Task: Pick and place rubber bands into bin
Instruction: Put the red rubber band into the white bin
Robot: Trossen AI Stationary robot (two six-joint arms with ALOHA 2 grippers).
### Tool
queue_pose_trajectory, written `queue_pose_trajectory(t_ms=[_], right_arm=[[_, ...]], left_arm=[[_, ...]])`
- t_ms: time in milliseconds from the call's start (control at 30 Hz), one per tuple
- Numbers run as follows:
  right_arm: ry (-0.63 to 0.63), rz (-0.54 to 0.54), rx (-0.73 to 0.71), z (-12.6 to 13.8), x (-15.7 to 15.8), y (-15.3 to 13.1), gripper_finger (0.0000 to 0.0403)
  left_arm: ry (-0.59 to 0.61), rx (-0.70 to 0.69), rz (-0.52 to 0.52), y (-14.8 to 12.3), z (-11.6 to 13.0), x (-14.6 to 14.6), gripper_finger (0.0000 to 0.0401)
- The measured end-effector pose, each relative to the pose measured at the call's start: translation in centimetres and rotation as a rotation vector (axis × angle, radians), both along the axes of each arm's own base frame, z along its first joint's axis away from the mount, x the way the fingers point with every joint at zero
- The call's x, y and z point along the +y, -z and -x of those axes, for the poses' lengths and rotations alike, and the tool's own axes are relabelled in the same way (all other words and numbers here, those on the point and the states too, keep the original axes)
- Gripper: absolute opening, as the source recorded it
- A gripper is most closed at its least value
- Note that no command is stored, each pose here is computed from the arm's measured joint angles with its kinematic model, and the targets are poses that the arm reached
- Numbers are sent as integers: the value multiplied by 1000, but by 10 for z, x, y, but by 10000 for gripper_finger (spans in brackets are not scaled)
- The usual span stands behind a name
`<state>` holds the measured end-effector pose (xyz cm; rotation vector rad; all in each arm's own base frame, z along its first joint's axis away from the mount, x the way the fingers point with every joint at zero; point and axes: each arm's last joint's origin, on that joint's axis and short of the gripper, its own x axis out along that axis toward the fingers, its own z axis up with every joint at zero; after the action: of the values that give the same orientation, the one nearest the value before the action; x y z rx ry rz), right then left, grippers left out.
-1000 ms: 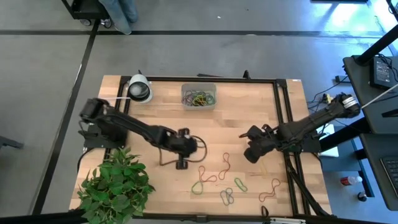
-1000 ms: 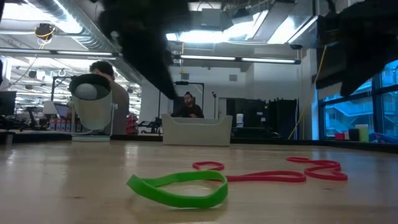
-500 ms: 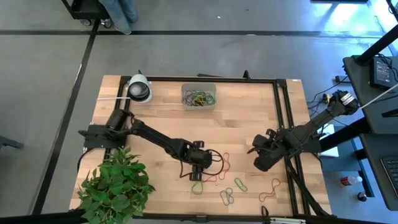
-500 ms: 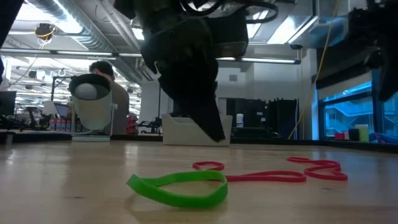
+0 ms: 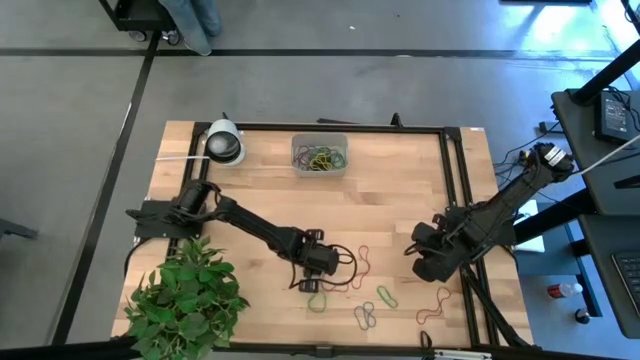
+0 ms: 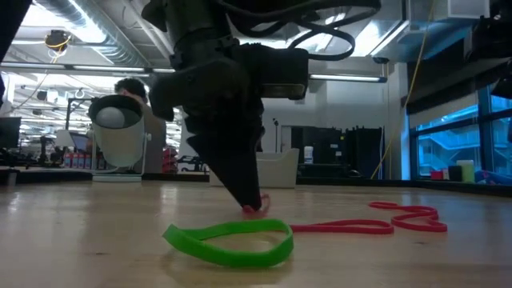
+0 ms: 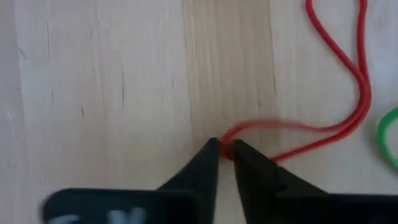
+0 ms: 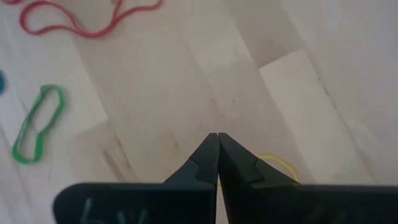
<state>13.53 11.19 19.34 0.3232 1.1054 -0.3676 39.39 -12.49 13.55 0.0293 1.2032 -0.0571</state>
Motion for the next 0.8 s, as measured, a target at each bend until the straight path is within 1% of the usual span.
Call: queue_pose_trajectory(t_ms=[67,167,267,400,600,800], right_arm=[[3,-11,-11,-1,1,0,12],[4,-21,-20,-1,2,-1,12],[5,-21,-22,-1,2,-1,12],[5,-21,-21,-1,2,-1,12],[5,-21,-22,-1,2,-1,12],[15,15,-55,-2,1,-1,12]], left_arm=[[-6,3,2,1,0,0,15],[-8,4,6,2,0,0,4],[-26,-4,-3,0,0,0,3],[-60,-4,12,-5,2,2,2],[-93,-39,25,-21,4,4,2],[-136,-80,19,-33,5,6,2]])
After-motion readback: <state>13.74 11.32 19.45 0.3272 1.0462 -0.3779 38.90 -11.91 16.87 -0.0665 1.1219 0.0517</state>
